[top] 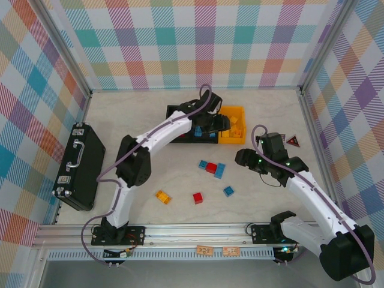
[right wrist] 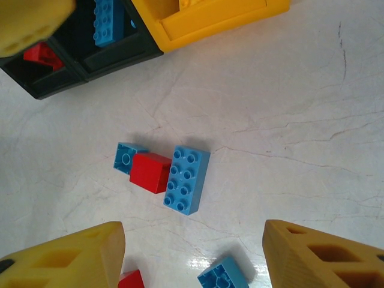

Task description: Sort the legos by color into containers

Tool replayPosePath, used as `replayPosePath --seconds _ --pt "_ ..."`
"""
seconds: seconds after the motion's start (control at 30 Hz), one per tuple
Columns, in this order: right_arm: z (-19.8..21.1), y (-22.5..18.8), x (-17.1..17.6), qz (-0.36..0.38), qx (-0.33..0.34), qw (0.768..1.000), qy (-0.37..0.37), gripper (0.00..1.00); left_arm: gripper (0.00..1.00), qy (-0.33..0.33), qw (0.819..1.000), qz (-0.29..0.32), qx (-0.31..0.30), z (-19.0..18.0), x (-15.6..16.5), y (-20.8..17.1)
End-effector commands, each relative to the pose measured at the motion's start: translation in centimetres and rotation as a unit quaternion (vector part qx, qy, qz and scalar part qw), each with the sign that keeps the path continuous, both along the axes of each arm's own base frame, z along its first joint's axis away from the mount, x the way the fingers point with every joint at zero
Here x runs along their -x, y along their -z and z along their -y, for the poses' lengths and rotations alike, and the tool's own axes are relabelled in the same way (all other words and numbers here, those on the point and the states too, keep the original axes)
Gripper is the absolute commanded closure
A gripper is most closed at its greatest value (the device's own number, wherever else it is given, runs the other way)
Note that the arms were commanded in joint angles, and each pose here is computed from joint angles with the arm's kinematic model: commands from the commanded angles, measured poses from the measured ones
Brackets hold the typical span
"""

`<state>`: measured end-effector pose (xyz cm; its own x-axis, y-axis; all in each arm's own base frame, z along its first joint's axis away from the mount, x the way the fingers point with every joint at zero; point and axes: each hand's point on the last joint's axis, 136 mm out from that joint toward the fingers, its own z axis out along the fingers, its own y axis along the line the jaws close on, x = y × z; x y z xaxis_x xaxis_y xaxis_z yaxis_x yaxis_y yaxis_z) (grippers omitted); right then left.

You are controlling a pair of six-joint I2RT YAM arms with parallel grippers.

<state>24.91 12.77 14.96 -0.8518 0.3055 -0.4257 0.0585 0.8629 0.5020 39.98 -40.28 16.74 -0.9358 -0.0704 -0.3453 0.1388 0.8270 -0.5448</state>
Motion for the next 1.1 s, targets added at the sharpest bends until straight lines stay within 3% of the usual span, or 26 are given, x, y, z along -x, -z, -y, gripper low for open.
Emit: replayPosePath --seconds 0.0,0.3,0.6,0.87,1.07 --pt "-0.1 -0.3 0.8 -0.007 0.002 1.0 -0.019 0.37 0.46 0.027 0.999 0.032 0.021 -0.5 1.9 -2.8" --pt "-1.8 1.7 3.1 -0.047 0.019 0.996 -0.07 0.38 0.45 0.047 0.999 0.011 0.019 -4.8 6.8 -1.1" --pt "-3.1 6.7 5.5 -0.103 0.109 0.981 -0.125 0.37 0.44 0.051 0.998 -0.035 0.0 -9.6 12.2 2.7" --pt "-3.8 10.2 6.7 -0.14 0.17 0.961 -0.165 0.36 0.44 0.028 0.998 -0.052 -0.032 -12.4 14.1 5.1" --pt "-4.9 11.6 7.2 -0.156 0.174 0.955 -0.181 0.36 0.44 0.02 0.997 -0.064 -0.04 -12.7 14.4 6.2"
